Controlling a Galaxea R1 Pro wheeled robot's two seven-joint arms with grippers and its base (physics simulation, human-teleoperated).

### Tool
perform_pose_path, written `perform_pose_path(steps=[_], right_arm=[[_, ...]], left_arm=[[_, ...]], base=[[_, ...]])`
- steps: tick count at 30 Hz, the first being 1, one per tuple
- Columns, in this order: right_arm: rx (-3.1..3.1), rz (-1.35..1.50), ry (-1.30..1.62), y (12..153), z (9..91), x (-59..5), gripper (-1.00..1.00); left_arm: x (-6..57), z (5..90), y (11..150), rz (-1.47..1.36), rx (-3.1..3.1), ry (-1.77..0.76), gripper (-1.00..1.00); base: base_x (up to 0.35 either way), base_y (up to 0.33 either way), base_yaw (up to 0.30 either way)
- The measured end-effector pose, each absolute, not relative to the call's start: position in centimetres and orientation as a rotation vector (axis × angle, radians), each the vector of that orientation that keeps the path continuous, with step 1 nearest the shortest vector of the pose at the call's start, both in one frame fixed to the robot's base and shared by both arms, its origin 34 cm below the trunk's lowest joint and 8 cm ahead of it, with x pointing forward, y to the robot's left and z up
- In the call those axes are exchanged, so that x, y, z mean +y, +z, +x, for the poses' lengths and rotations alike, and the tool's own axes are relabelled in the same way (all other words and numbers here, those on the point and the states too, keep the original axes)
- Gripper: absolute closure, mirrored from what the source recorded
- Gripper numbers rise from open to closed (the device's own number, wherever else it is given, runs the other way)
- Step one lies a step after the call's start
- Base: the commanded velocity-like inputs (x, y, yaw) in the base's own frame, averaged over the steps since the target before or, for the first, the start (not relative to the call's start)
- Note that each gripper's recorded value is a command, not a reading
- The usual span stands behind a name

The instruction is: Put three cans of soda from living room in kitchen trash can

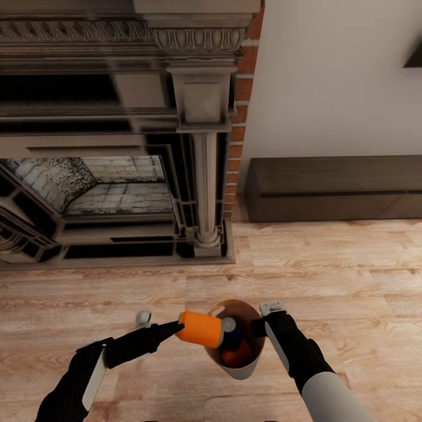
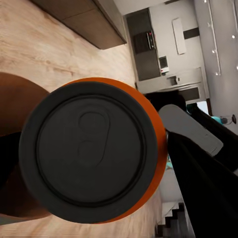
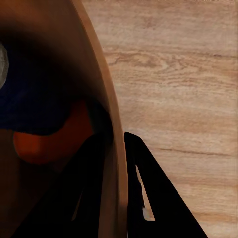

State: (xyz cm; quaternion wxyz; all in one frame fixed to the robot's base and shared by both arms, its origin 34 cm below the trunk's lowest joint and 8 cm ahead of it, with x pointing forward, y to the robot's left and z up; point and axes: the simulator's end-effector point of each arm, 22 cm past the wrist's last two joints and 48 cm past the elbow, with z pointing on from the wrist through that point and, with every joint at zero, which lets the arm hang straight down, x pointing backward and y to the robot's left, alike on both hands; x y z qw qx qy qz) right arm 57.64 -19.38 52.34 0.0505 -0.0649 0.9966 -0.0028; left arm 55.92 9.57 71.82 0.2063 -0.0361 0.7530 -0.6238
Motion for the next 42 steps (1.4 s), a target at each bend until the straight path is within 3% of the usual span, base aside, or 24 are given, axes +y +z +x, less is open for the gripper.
perform_pose_path(steps=[12,42], right_arm=[[3.028,-0.234,0.009,52.5,57.7,-18.1,1.00],[3.024,-0.231,0.033,52.7,57.9,-17.1,1.00]], left_arm=[[6.2,54.9,70.1,-0.053,2.162,-1.707,1.00],[5.0,53.4,62.9,-0.063,2.382,-1.413,1.00]], base=[[0.000,0.000,0.000],[0.000,0.000,0.000]])
